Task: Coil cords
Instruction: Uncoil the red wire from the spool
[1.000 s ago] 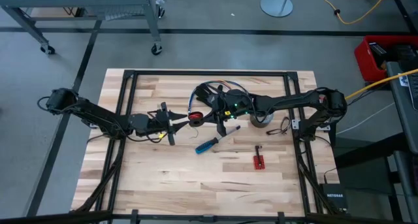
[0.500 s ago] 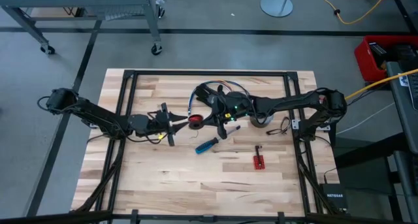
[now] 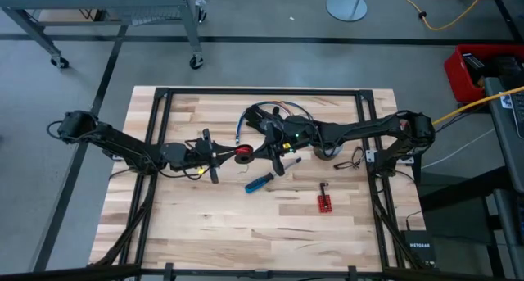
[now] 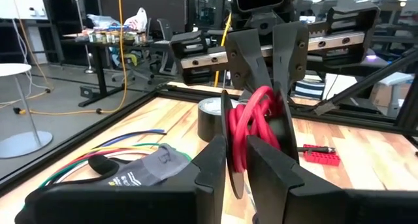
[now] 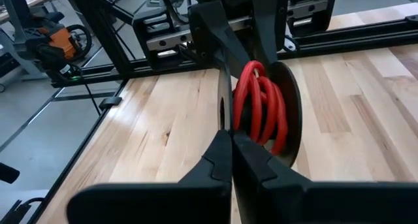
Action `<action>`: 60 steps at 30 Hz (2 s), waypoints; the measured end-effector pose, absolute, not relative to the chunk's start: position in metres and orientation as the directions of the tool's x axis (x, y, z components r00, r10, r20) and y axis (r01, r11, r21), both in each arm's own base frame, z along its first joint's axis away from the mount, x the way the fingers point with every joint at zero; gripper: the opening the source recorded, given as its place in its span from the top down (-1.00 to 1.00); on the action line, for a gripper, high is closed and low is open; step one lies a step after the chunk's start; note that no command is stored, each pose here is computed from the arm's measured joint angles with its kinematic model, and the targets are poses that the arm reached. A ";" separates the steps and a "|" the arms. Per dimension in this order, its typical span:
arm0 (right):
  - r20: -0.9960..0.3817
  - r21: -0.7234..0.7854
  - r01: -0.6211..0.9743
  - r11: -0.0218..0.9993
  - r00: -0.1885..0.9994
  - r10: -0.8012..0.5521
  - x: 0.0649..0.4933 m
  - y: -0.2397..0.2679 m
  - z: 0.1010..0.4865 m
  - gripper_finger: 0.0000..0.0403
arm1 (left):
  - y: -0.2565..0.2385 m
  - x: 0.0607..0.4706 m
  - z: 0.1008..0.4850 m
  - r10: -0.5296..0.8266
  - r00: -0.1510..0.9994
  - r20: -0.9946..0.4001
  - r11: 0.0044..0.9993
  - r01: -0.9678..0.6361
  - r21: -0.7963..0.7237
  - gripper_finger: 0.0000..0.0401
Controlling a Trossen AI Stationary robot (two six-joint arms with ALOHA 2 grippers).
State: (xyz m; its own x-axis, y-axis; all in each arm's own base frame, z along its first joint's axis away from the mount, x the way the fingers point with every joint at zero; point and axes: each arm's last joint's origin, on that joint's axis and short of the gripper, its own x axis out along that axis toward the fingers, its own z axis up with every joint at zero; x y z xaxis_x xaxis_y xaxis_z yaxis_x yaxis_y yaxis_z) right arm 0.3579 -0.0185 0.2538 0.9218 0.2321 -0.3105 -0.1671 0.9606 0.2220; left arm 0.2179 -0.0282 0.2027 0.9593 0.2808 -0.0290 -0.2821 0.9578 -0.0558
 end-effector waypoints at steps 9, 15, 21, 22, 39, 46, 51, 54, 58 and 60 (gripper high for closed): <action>-0.311 0.223 -0.163 0.961 0.923 0.228 0.358 -0.019 0.254 1.00 | -0.026 0.218 0.203 0.297 0.955 -0.025 0.953 -0.298 -0.062 0.75; -0.308 0.241 -0.169 0.956 0.920 0.240 0.358 -0.015 0.254 1.00 | -0.026 0.218 0.204 0.300 0.954 -0.015 0.952 -0.300 -0.068 0.76; -0.305 0.259 -0.165 0.952 0.921 0.243 0.359 -0.011 0.255 1.00 | -0.025 0.218 0.209 0.338 0.940 0.035 0.940 -0.336 -0.062 0.95; -0.306 0.261 -0.165 0.951 0.920 0.244 0.359 -0.010 0.255 1.00 | -0.025 0.218 0.210 0.342 0.939 0.040 0.939 -0.339 -0.058 0.97; -0.318 0.297 -0.175 0.939 0.909 0.271 0.358 -0.009 0.253 1.00 | -0.022 0.215 0.221 0.424 0.895 0.139 0.905 -0.419 -0.069 0.98; -0.323 0.289 -0.153 0.945 0.914 0.247 0.358 -0.010 0.253 1.00 | -0.028 0.218 0.214 0.237 0.969 0.076 0.971 -0.237 -0.010 0.79; -0.328 0.289 -0.151 0.945 0.912 0.246 0.358 -0.010 0.252 1.00 | -0.028 0.218 0.212 0.236 0.970 0.062 0.972 -0.236 -0.007 0.55; -0.330 0.289 -0.150 0.945 0.912 0.246 0.358 -0.010 0.252 1.00 | -0.029 0.218 0.212 0.235 0.970 0.062 0.972 -0.235 0.002 0.47; -0.329 0.288 -0.150 0.946 0.912 0.244 0.358 -0.010 0.252 1.00 | -0.028 0.218 0.212 0.235 0.970 0.062 0.972 -0.236 0.008 0.48; -0.324 0.287 -0.151 0.946 0.914 0.244 0.358 -0.010 0.253 1.00 | -0.028 0.218 0.212 0.235 0.970 0.062 0.972 -0.236 0.016 0.52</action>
